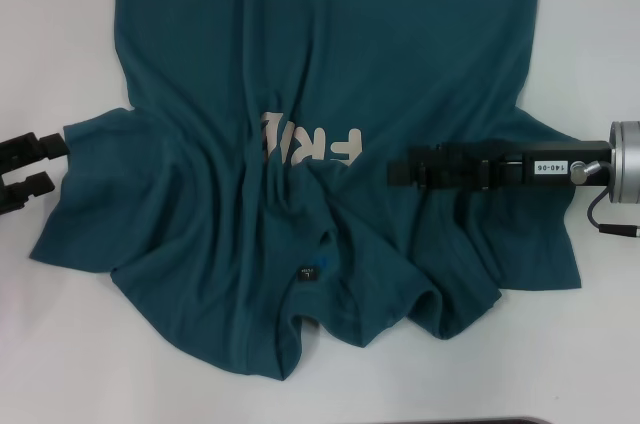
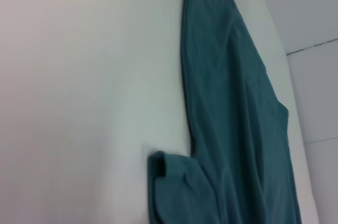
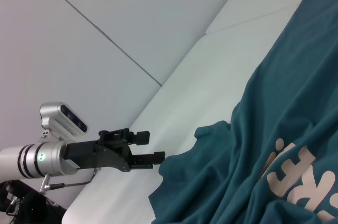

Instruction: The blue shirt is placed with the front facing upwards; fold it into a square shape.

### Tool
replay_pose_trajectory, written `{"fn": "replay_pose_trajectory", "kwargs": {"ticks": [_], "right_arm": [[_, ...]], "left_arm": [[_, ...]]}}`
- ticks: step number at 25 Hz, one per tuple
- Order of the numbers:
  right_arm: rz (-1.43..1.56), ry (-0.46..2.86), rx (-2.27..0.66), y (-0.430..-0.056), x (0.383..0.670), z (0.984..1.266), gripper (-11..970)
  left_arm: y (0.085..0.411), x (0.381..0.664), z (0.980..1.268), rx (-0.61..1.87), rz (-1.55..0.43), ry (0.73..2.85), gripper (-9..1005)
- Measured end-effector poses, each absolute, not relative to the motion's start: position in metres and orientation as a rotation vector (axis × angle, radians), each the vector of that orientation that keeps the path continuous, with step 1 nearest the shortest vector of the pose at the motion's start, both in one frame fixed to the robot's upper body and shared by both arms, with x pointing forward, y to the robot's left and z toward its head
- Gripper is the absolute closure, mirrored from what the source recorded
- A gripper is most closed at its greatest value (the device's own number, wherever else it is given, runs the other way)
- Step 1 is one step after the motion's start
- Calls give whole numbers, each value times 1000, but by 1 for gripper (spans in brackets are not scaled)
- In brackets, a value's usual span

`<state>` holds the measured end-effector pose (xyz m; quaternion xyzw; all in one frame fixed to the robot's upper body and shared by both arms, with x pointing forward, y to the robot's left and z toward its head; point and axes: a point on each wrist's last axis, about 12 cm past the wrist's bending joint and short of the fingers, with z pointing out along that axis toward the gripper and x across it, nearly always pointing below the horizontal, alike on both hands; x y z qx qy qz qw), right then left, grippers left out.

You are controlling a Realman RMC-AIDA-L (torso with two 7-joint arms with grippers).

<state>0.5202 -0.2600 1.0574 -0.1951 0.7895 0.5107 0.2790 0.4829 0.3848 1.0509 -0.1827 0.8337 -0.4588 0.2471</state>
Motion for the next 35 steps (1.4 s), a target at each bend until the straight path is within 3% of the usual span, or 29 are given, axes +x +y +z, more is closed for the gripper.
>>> {"fn": "replay_pose_trajectory", "kwargs": {"ticks": [29,35], "right_arm": [[1370,2112,-512,-262,520,1058,18],[1367,2108,-503,-264,521,1059,18]], "left_arm": [[359,495,1044,-412,-1242,2377,244],[359,494,1043,-409,-1235,2384,494]]}}
